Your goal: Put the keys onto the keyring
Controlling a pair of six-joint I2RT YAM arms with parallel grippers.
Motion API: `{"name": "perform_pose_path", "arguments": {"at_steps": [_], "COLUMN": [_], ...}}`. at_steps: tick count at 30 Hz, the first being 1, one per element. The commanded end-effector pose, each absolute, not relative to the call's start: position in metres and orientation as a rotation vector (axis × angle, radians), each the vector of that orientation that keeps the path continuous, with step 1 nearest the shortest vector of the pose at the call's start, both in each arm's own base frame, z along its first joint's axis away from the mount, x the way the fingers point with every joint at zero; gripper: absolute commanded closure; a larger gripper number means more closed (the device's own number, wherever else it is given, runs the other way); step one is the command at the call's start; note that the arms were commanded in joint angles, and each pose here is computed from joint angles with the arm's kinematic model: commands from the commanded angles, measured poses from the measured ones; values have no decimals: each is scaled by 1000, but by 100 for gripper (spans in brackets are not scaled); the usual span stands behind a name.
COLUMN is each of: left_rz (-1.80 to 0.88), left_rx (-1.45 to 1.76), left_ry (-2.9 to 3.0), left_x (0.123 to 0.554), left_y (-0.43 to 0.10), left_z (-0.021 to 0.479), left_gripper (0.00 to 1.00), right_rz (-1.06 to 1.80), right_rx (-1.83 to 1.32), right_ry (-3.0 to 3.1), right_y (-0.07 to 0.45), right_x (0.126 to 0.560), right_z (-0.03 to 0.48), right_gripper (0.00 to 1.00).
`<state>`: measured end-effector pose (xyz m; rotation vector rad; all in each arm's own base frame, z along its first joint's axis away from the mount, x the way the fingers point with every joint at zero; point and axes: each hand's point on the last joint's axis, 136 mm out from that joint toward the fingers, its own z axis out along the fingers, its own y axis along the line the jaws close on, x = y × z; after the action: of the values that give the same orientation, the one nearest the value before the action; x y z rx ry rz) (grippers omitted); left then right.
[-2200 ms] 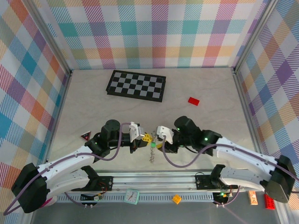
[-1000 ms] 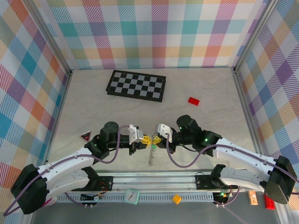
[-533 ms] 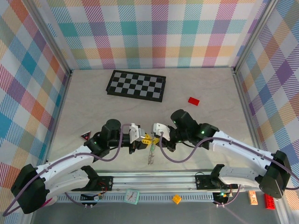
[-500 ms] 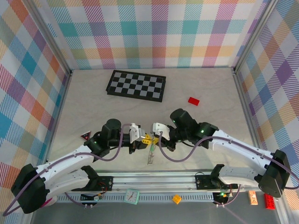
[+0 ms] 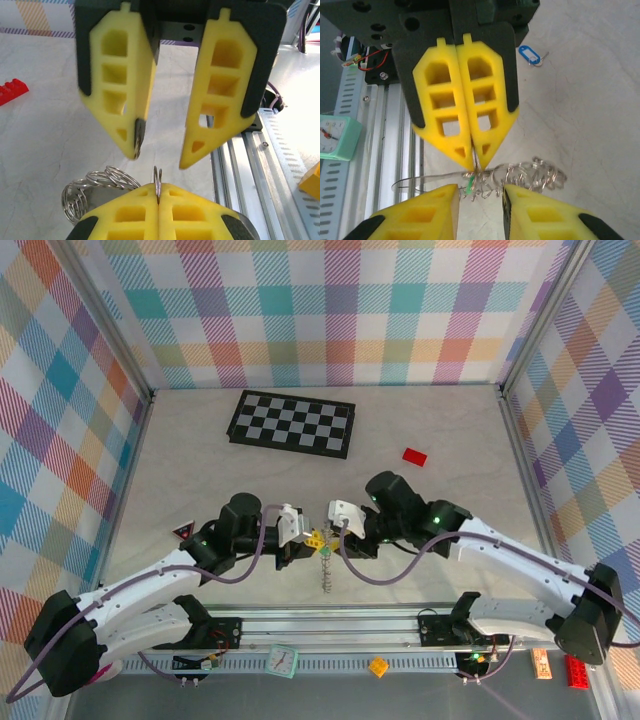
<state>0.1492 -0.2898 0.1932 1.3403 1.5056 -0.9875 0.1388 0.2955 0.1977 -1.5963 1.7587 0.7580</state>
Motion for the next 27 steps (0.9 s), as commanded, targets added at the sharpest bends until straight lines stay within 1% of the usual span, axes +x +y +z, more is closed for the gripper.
{"name": "perform_pose_path", "arguments": {"at_steps": [1, 6, 12, 21, 24, 27], "left_rz": [-1019, -1029, -1042, -1048, -1049, -1045], "left_rx": [1288, 1266, 1241, 1226, 1225, 1219], "left_ry": [1417, 1399, 1385, 1375, 1374, 1372], "left_x": [148, 147, 147, 147, 147, 148], "left_y": [-293, -293, -293, -293, -293, -293], "left_z": [213, 217, 221, 223, 223, 224], "left_gripper": [100, 100, 100, 100, 100, 100], "right_rz": [808, 868, 924, 1020, 1030, 1030], "right_rx": [-1497, -1425, -1389, -1385, -1382, -1379], "right_ry": [1785, 1764, 1729, 1664, 1661, 1658], "right_y": [295, 297, 307, 320, 321, 322], "right_x": [138, 136, 138, 134, 134, 134], "right_z": [193, 182, 173, 174, 173, 173], "right_gripper": [70, 69, 65, 63, 67, 73]}}
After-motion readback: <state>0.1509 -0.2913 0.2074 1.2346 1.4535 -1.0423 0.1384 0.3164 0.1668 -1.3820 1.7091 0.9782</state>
